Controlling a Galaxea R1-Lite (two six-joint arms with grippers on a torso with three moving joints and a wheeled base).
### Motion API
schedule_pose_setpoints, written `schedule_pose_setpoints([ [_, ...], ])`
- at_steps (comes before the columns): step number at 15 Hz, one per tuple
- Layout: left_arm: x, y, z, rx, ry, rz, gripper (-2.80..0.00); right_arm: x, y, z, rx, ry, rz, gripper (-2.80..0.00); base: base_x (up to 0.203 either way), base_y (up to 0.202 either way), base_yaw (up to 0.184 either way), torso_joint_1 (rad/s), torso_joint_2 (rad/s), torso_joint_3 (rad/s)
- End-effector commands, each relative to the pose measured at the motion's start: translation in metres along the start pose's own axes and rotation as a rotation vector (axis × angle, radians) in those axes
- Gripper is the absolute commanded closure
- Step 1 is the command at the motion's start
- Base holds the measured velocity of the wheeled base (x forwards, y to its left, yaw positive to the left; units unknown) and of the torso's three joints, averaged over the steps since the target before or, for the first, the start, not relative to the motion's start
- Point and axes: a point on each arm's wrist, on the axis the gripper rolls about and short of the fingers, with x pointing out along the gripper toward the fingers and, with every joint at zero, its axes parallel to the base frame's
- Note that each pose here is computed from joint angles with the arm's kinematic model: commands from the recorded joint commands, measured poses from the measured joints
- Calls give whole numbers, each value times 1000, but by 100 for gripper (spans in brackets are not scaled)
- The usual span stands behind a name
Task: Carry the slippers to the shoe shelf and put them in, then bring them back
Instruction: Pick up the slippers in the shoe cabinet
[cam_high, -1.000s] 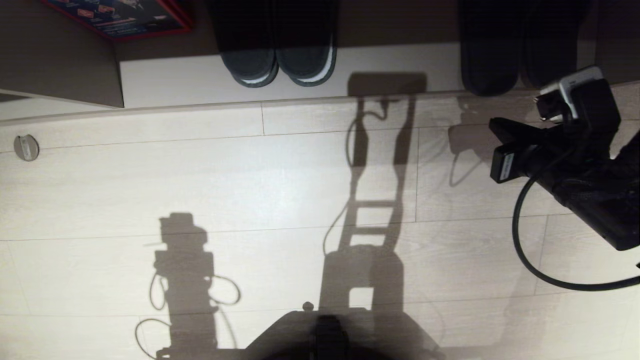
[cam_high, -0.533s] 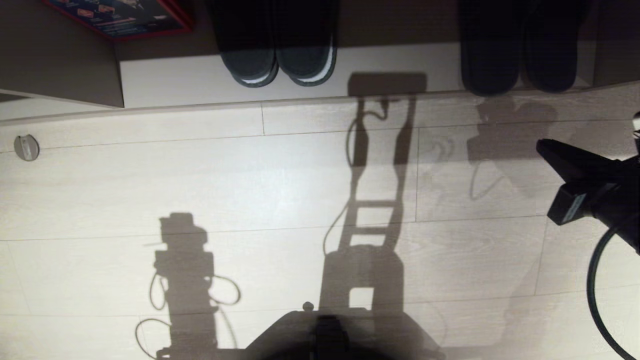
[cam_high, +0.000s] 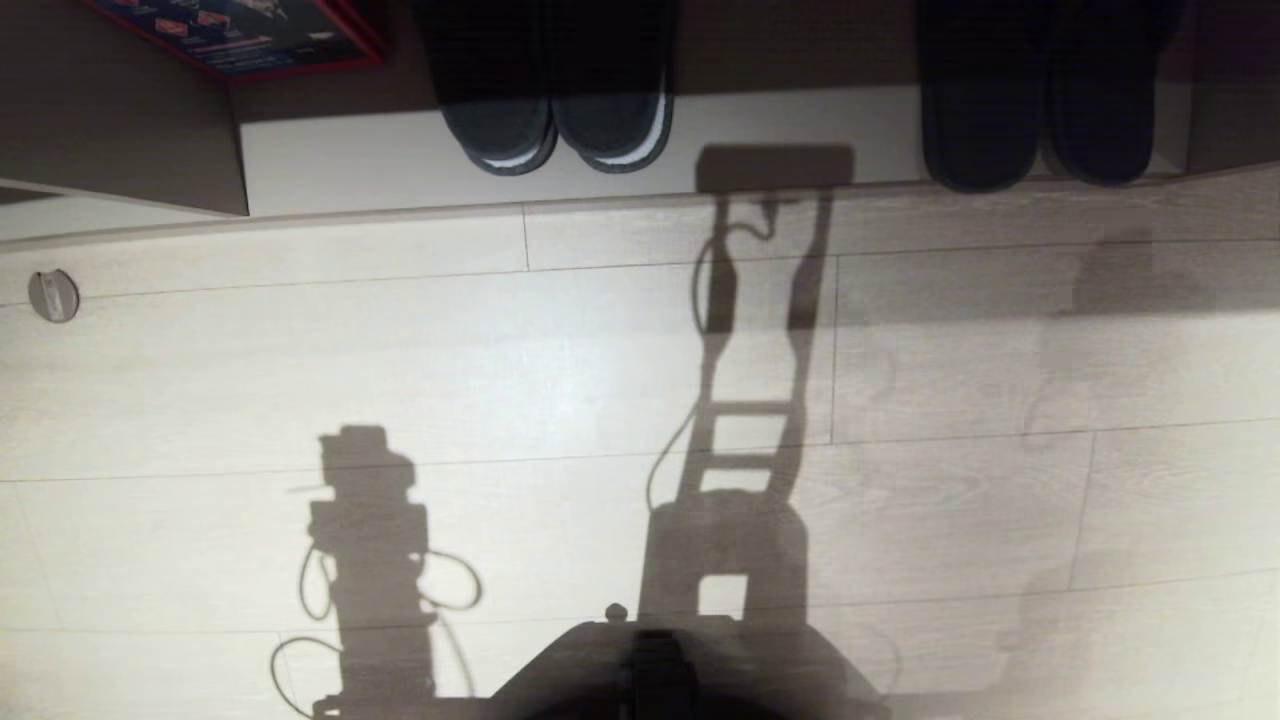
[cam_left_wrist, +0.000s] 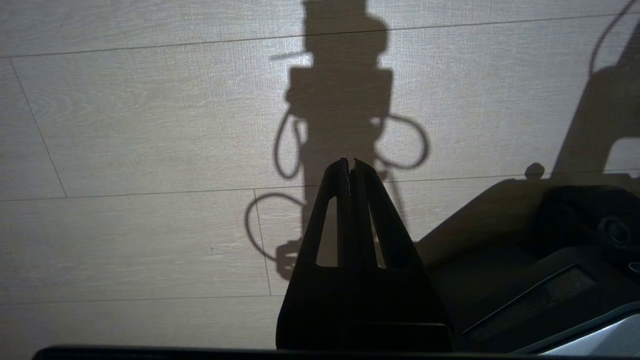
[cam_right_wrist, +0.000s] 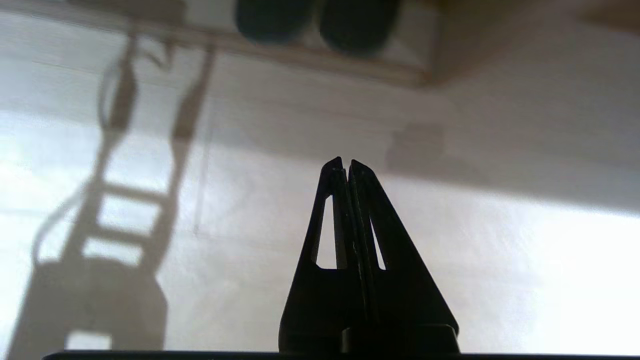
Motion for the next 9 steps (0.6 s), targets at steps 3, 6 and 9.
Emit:
schedule_pose_setpoints([
  [3, 0, 0, 0, 0, 1, 0, 0, -55, 4, -41, 14, -13, -65, 0, 0, 0, 0, 0, 0, 0],
  [6, 0, 0, 0, 0, 1, 0, 0, -72, 12, -70, 56, 87, -1, 0, 0, 0, 0, 0, 0, 0],
  [9, 0, 0, 0, 0, 1, 0, 0, -92, 19, -104, 69, 281, 47, 0, 0, 0, 0, 0, 0, 0],
])
